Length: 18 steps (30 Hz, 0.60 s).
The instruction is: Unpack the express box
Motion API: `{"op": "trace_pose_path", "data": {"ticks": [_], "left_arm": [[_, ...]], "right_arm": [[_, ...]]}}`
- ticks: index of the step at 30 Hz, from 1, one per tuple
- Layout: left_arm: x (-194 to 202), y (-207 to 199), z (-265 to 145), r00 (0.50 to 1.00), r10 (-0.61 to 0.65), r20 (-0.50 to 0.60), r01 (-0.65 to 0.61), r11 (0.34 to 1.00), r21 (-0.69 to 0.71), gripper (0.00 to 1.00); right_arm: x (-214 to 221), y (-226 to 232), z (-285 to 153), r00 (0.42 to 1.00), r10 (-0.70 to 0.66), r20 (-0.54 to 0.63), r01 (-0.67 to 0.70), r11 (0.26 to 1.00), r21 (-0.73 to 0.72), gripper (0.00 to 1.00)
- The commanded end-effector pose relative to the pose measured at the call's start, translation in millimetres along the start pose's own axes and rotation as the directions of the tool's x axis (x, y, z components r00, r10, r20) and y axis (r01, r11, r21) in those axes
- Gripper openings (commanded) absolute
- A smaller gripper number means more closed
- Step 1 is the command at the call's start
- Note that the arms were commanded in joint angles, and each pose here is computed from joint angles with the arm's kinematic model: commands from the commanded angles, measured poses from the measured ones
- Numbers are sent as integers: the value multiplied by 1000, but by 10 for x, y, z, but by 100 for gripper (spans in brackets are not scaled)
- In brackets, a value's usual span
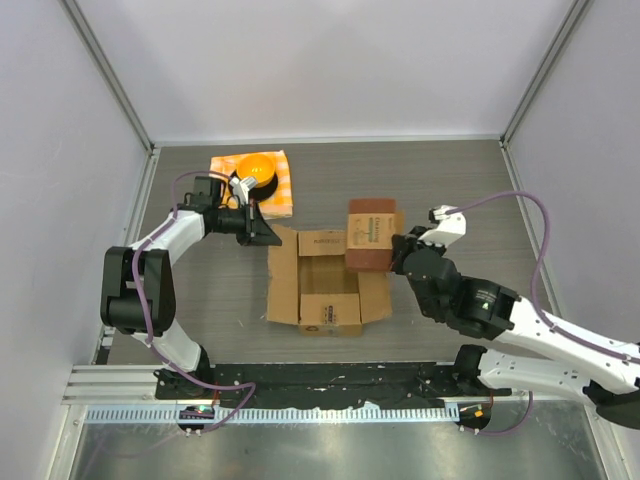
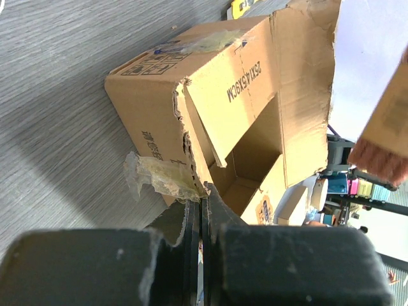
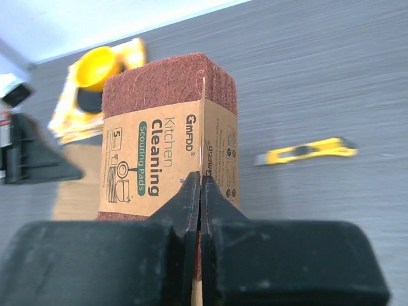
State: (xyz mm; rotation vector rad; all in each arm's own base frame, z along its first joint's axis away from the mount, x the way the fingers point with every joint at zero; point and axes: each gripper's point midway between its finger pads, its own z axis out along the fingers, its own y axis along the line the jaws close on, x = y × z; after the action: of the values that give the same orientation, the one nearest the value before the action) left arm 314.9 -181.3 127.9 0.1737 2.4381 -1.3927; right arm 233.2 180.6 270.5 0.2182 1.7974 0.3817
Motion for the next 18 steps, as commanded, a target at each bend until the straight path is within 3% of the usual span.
{"op": "trace_pose_path", "data": {"ticks": [1, 6, 8, 18], "left_arm": [[-123, -54, -36, 999, 51, 20, -51, 999, -7, 0], [-178, -94, -76, 998, 54, 28, -54, 999, -2, 0], [-194, -77, -118, 998, 48, 37, -48, 999, -6, 0], [-209, 12, -301, 997, 35, 75, -34, 999, -12, 0]], "right_arm": [[-257, -810, -157, 993, -108, 46, 88, 944, 317, 1], [-114, -1432, 12, 986, -140, -89, 166, 857, 487, 1], [22, -1707, 176, 983, -69, -168, 147, 847, 510, 1], [285, -2536, 409, 962, 39, -271, 152, 747, 648, 1]]}}
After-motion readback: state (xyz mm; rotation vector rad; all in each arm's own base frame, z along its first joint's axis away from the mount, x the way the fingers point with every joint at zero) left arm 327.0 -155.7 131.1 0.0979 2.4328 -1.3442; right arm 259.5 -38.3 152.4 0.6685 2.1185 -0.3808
